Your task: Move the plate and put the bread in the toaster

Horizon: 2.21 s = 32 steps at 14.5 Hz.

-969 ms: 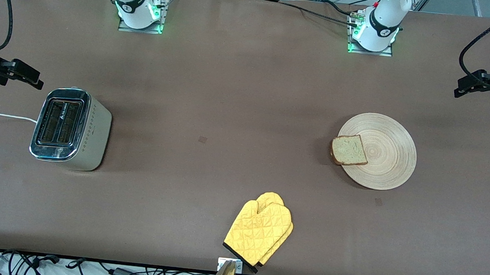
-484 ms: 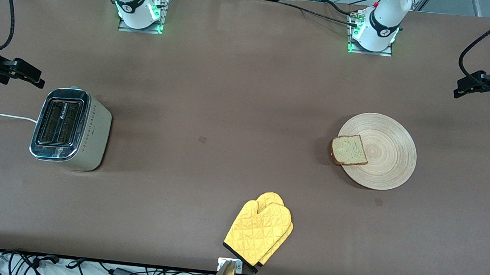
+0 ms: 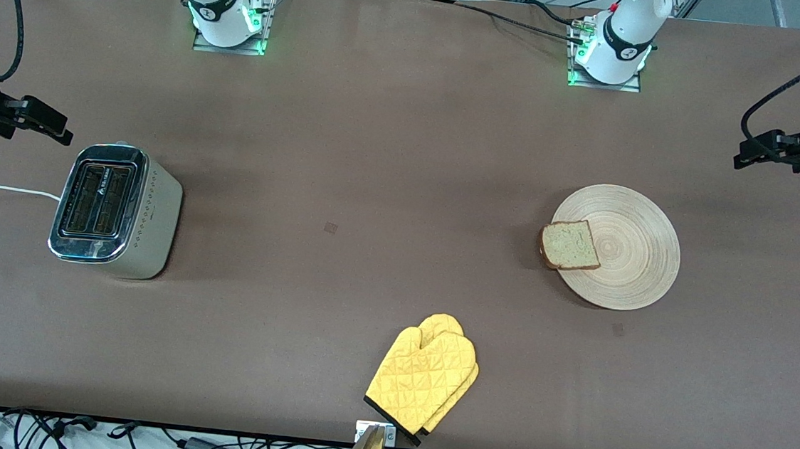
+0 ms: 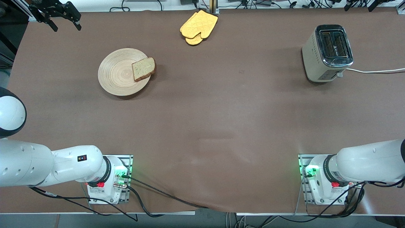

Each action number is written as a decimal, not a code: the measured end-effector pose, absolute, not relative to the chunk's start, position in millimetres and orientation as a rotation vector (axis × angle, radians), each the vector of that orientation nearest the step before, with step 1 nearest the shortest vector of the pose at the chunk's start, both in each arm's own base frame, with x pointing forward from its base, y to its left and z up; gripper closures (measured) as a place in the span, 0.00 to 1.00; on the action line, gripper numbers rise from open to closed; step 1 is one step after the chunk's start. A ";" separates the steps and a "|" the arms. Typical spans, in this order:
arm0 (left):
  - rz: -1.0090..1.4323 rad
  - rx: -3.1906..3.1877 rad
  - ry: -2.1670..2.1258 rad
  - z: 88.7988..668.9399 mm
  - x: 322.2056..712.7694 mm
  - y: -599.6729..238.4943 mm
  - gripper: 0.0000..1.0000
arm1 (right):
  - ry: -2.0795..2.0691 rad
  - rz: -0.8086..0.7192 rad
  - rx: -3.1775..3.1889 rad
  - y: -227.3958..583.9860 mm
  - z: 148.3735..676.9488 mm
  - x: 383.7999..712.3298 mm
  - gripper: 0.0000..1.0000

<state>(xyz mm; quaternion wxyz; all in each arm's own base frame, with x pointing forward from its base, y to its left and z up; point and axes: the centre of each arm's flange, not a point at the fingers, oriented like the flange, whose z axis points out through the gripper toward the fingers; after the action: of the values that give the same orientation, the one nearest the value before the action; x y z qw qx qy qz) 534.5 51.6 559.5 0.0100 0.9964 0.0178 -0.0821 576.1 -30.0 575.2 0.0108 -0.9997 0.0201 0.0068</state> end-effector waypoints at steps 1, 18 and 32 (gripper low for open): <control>-0.278 3.098 0.063 551.3 537.7 54.2 0.00 | 0.063 0.020 -3.119 -30.1 575.2 576.2 0.00; -0.409 2.521 0.208 273.0 568.9 209.1 0.00 | 0.066 0.026 -3.119 -31.0 572.1 576.0 0.00; -0.385 2.462 0.231 191.5 546.1 206.8 0.01 | 0.066 0.028 -3.119 -31.0 571.7 575.9 0.00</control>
<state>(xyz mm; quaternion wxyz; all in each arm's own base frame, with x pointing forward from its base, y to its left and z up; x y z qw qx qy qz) 546.1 206.8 191.5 0.3139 0.9340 0.0877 -0.1460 575.9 -31.0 571.7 0.0109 -0.9997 0.0211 0.0088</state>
